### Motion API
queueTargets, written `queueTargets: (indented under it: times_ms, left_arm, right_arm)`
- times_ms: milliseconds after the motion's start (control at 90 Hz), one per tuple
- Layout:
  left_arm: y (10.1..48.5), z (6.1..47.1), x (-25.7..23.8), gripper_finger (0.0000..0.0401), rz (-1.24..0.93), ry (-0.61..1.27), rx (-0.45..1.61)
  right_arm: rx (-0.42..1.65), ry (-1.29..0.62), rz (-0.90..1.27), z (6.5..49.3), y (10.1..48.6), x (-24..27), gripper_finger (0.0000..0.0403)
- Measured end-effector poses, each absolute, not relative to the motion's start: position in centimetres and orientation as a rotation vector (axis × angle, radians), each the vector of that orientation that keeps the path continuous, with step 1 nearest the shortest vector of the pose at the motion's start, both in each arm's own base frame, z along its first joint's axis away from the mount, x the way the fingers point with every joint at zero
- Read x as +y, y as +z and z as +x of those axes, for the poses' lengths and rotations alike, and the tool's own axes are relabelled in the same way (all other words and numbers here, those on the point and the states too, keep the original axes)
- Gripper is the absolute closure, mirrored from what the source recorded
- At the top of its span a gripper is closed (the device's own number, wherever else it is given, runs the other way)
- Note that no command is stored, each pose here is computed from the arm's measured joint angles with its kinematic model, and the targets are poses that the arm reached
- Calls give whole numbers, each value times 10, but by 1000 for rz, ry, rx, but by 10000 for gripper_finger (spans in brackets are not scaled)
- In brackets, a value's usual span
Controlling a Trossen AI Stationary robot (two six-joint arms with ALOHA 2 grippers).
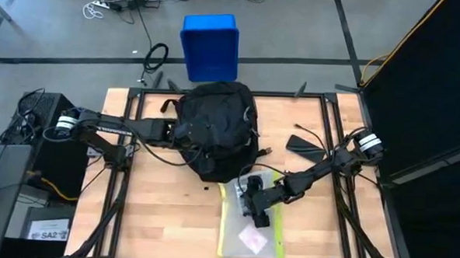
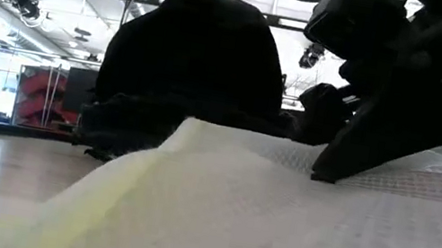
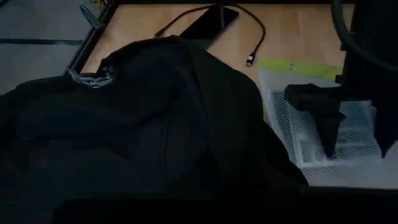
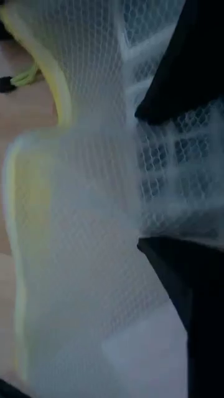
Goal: Unpack backpack
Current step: Put the zip lock bag into the backpack
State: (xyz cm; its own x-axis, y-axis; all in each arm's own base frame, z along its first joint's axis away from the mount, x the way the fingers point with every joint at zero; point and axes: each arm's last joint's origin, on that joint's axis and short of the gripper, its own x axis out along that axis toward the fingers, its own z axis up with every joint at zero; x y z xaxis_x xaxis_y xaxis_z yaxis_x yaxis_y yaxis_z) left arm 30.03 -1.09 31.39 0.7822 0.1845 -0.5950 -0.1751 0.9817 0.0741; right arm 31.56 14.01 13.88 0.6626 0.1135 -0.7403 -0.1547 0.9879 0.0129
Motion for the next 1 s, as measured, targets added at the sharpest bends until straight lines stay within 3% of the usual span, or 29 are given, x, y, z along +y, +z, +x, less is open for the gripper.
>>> queueTargets:
  times_ms: [311, 356, 611, 1000]
  left_arm:
    - [314, 300, -11, 401, 12, 187, 643]
    - [314, 300, -12, 401, 11, 185, 643]
    - [314, 300, -12, 401, 12, 185, 643]
    - [314, 300, -12, 401, 13, 191, 643]
  right_arm:
    - [849, 192, -49, 315, 138, 141, 370]
    - [848, 199, -62, 315, 138, 141, 388]
    - [837, 198, -107, 317, 147, 148, 402]
    - [783, 138, -340, 330, 229, 188, 402]
